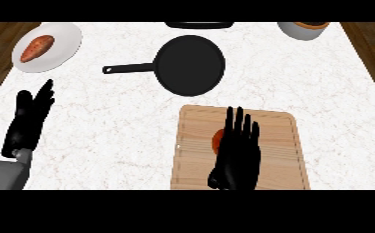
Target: Pick the tomato from the cutting board and place it in the pan
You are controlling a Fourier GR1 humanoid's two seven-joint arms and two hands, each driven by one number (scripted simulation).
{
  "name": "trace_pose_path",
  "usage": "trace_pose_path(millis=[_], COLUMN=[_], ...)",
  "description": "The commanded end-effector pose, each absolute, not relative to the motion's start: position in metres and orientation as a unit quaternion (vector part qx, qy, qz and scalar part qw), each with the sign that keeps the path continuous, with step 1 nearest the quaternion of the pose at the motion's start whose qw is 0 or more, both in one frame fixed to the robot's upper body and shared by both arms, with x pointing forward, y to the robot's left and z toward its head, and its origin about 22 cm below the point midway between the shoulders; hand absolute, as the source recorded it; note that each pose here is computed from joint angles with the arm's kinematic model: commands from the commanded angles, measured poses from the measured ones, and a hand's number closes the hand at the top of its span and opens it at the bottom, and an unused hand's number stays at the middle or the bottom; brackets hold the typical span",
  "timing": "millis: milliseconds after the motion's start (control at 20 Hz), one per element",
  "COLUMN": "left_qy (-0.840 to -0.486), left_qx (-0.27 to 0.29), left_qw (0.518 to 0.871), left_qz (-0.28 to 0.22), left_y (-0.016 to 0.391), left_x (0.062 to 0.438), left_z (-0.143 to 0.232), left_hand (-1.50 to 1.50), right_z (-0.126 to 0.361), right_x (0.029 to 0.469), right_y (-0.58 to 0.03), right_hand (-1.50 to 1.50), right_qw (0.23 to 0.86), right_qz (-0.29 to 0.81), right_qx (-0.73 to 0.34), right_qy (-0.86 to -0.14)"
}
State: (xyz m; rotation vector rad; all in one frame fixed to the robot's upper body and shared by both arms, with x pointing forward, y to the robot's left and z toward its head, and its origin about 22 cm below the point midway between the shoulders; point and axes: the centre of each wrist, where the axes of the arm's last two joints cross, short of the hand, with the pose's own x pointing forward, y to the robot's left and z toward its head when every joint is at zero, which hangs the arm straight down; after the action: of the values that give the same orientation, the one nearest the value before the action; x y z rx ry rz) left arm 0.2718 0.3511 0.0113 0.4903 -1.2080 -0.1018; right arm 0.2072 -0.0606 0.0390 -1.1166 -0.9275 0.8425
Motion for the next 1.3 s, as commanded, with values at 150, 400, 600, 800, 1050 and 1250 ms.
trace_pose_path(millis=[150,400,600,800,1050,1250], left_qy=[-0.562,-0.554,-0.566,-0.553,-0.561,-0.563], left_qx=[0.221,0.222,0.227,0.232,0.233,0.225], left_qw=[0.796,0.801,0.791,0.799,0.793,0.794], left_qz=[-0.052,-0.042,-0.050,-0.048,-0.041,-0.048], left_y=[0.345,0.349,0.351,0.356,0.355,0.340], left_x=[0.267,0.259,0.262,0.258,0.276,0.264], left_z=[0.020,0.008,0.006,0.009,0.013,0.005], left_hand=[0.00,0.00,0.00,0.00,0.00,0.00], right_z=[0.039,0.034,0.014,0.006,0.022,-0.001], right_x=[0.217,0.219,0.221,0.222,0.223,0.228], right_y=[-0.046,-0.054,-0.055,-0.061,-0.051,-0.065], right_hand=[-1.50,-1.50,-1.50,-1.50,1.50,1.50], right_qw=[0.705,0.719,0.724,0.725,0.663,0.659], right_qz=[0.328,0.327,0.324,0.330,0.368,0.364], right_qx=[-0.517,-0.512,-0.514,-0.515,-0.558,-0.568], right_qy=[-0.359,-0.337,-0.327,-0.317,-0.338,-0.332])
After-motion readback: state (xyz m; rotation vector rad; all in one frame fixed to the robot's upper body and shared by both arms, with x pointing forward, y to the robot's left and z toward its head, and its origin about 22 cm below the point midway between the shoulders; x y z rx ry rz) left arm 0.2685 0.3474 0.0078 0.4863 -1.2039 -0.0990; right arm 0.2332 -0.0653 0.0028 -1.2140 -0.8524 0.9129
